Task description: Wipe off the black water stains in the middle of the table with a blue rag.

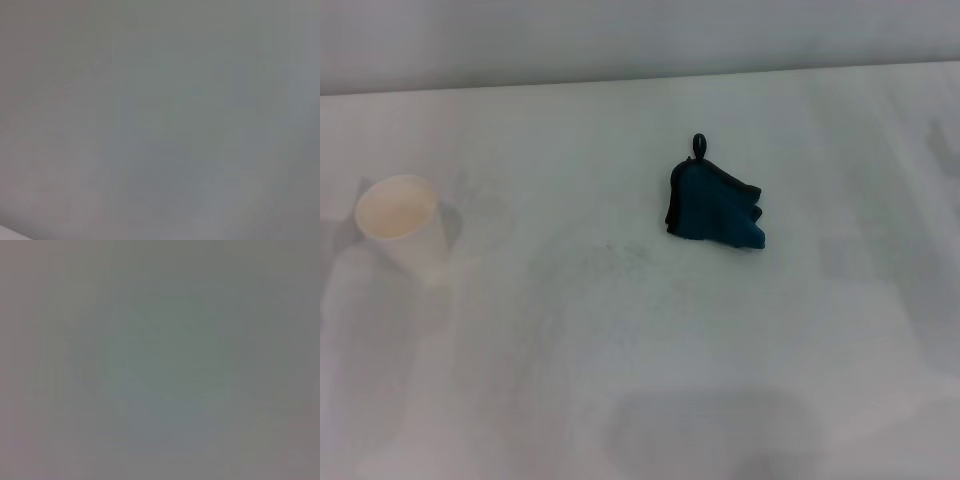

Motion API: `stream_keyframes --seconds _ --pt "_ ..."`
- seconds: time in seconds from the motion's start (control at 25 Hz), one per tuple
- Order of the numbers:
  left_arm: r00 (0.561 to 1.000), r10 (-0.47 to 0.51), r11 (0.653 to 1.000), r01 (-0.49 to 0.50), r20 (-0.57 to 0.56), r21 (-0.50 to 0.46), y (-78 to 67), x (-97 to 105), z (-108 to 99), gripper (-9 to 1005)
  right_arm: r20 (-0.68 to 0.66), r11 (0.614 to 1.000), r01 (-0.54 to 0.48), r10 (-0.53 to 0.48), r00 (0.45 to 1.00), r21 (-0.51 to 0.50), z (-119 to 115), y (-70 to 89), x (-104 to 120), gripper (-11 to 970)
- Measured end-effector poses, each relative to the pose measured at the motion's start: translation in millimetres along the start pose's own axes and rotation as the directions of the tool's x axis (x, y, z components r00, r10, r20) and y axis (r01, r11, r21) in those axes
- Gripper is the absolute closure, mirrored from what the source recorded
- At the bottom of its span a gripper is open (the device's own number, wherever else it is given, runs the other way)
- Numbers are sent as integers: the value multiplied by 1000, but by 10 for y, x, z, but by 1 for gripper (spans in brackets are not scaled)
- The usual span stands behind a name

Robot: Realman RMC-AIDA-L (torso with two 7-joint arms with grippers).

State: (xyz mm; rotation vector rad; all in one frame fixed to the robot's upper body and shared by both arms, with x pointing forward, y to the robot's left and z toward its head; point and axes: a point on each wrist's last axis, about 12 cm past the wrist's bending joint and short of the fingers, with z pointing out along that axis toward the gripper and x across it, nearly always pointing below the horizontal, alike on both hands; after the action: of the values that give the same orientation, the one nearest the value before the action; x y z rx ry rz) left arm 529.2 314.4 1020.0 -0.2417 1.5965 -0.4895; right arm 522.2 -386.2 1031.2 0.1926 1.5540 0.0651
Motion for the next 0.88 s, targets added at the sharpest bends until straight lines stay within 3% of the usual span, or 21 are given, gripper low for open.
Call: stream_keyframes --seconds 0.4,0.88 --pt "999 30 998 -27 -42 62 -93 67 7 118 -41 999 -31 32 999 17 -117 5 123 89" --pt "1000 17 1000 -17 19 -5 -3 -20 11 119 -36 999 -49 50 998 8 -158 33 146 89"
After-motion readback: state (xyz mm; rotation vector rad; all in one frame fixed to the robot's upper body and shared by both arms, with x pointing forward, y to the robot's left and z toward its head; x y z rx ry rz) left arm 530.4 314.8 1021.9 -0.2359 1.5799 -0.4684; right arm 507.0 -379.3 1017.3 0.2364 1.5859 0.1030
